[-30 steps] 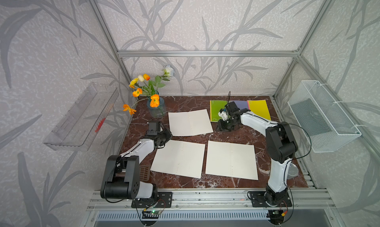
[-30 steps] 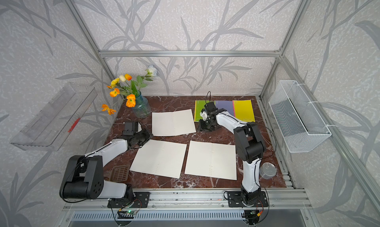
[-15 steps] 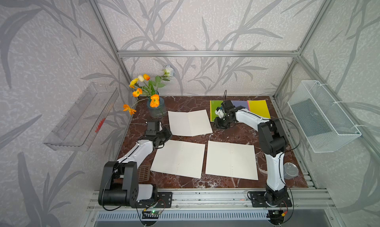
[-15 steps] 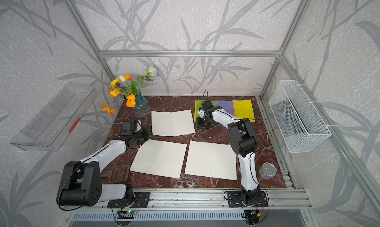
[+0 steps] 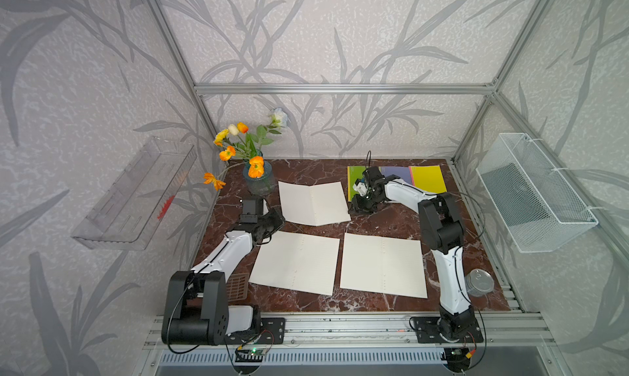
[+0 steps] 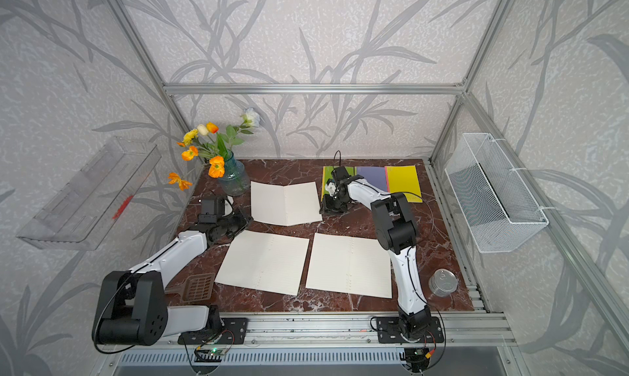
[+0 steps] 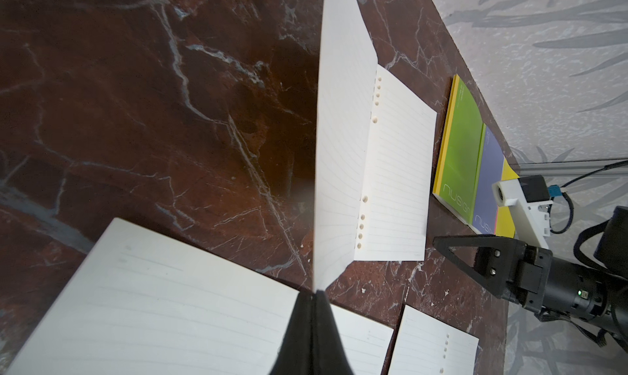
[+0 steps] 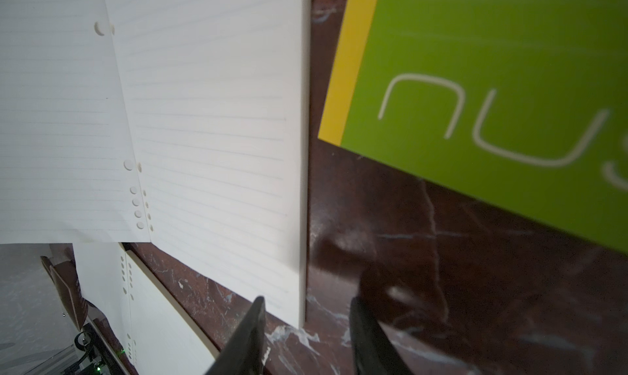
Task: Close the notebook
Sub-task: Close the notebook at the center of the board.
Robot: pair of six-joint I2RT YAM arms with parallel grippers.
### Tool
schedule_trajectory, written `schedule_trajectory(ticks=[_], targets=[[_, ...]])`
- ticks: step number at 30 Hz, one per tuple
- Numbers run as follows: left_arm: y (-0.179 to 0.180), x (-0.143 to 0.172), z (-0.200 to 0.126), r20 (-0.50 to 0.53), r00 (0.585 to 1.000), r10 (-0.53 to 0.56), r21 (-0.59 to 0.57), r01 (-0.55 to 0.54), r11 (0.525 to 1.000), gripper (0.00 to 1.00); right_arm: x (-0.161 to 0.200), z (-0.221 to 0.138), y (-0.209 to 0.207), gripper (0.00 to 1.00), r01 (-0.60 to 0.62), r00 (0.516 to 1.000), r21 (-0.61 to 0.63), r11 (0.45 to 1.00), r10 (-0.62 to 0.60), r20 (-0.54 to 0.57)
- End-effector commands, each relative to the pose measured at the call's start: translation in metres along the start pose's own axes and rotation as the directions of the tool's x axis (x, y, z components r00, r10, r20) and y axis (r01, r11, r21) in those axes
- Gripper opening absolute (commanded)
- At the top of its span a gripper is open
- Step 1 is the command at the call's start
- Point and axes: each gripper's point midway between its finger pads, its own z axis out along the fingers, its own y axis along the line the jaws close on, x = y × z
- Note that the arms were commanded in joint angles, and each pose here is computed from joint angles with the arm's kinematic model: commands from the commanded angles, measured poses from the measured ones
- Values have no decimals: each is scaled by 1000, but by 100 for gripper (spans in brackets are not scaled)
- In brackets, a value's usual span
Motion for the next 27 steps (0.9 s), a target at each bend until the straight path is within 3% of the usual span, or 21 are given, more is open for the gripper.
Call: schedule_trajectory(ticks=[1, 27], targets=[[-12, -9, -8, 24, 1000, 11, 41, -12, 999, 2, -1, 4, 6, 42, -1, 1000, -25, 1000, 0, -15], [-41, -17, -7, 17, 1000, -1, 173, -2, 985, 2, 13, 22, 22, 42, 14, 999, -41, 999, -16, -47]])
